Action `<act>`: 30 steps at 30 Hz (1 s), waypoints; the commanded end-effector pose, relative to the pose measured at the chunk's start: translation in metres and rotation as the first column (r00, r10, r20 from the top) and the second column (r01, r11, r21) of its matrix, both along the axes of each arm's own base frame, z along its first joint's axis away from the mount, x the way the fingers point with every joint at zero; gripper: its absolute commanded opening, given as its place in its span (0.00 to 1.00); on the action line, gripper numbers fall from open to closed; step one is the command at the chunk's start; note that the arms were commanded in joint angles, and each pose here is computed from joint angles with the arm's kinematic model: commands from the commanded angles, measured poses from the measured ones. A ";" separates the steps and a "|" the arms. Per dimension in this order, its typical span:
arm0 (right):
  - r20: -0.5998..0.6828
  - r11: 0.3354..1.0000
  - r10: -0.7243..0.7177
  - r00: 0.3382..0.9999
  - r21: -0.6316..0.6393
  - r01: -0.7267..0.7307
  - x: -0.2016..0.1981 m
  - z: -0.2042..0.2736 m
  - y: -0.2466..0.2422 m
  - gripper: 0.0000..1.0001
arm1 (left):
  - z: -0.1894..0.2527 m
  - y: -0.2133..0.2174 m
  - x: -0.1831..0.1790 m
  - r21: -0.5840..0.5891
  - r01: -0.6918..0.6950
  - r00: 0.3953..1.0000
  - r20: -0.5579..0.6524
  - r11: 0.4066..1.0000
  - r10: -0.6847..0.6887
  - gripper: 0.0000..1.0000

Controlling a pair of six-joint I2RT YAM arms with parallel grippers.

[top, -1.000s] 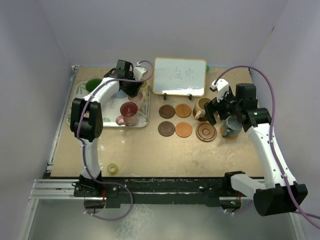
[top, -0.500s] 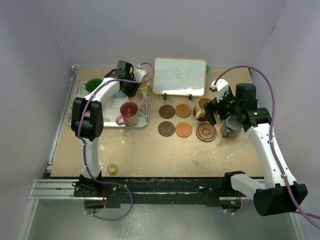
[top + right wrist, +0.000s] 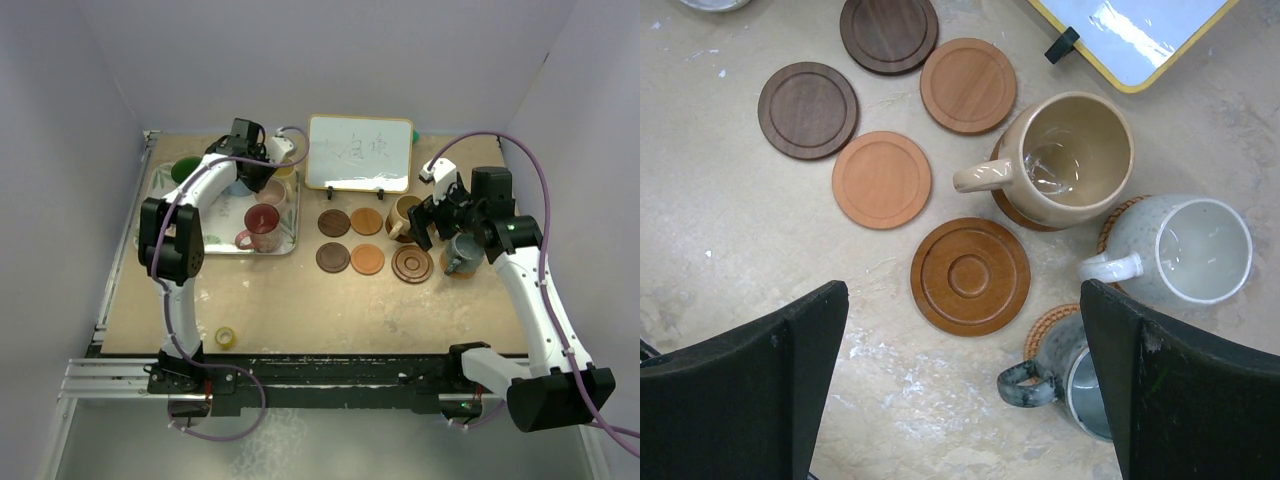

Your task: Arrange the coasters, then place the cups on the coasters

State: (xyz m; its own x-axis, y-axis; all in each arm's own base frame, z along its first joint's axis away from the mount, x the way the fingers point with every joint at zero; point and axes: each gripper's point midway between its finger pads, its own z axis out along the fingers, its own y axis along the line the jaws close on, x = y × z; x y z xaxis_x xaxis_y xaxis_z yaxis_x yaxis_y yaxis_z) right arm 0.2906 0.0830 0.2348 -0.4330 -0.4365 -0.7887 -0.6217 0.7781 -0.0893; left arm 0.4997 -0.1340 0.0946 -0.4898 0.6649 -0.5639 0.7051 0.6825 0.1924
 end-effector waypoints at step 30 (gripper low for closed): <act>0.020 1.000 0.005 1.000 0.009 -0.005 0.001 0.005 0.002 1.00 | 0.256 0.004 -0.072 -0.199 0.035 0.907 0.419 0.979 0.052 0.03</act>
